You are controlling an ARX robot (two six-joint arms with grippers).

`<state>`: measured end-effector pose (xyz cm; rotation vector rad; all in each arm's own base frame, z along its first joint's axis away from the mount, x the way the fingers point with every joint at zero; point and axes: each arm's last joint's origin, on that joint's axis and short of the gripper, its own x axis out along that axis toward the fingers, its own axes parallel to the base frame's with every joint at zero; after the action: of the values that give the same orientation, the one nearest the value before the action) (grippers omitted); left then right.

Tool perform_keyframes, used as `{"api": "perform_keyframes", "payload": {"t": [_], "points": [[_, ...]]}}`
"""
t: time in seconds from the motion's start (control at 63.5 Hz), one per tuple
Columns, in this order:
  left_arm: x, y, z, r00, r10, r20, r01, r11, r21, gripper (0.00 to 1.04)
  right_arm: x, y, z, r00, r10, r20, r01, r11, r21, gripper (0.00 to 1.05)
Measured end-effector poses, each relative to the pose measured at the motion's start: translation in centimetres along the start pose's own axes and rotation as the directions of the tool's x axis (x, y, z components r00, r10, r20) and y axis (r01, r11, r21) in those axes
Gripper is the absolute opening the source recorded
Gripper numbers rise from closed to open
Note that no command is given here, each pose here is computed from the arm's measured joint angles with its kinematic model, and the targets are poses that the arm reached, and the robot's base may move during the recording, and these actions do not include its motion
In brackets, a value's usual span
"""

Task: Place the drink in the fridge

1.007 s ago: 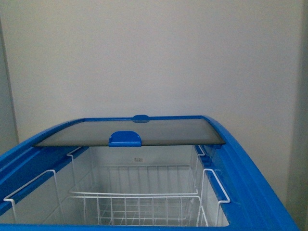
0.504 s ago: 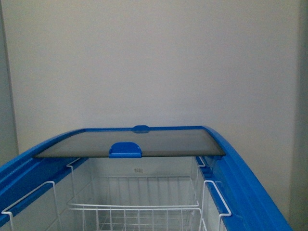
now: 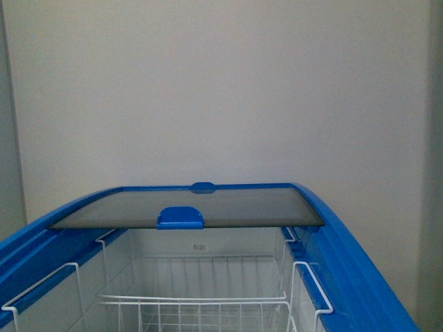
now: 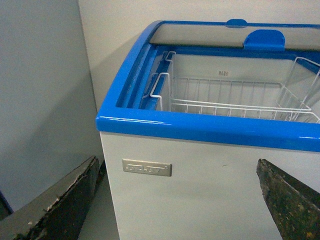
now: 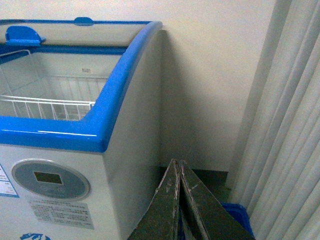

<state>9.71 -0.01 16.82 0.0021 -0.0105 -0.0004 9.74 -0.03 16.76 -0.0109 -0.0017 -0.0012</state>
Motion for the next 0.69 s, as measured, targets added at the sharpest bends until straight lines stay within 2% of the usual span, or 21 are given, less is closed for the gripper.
{"api": "perform_keyframes", "payload": {"t": [0.22, 0.252, 0.441, 0.693], "points": [[0.0, 0.0, 0.0, 1.0, 0.0, 0.0, 0.0, 1.0, 0.0, 0.97, -0.03, 0.0, 0.04, 1.0, 0.001, 0.005, -0.001, 1.0, 0.0, 0.03], [0.0, 0.0, 0.0, 1.0, 0.0, 0.0, 0.0, 1.0, 0.0, 0.97, -0.03, 0.0, 0.04, 1.0, 0.001, 0.005, -0.001, 1.0, 0.0, 0.06], [0.0, 0.0, 0.0, 1.0, 0.0, 0.0, 0.0, 1.0, 0.0, 0.97, -0.03, 0.0, 0.04, 1.0, 0.001, 0.005, -0.001, 1.0, 0.0, 0.51], [0.0, 0.0, 0.0, 1.0, 0.0, 0.0, 0.0, 1.0, 0.0, 0.97, -0.03, 0.0, 0.04, 1.0, 0.001, 0.005, -0.001, 1.0, 0.0, 0.88]]}}
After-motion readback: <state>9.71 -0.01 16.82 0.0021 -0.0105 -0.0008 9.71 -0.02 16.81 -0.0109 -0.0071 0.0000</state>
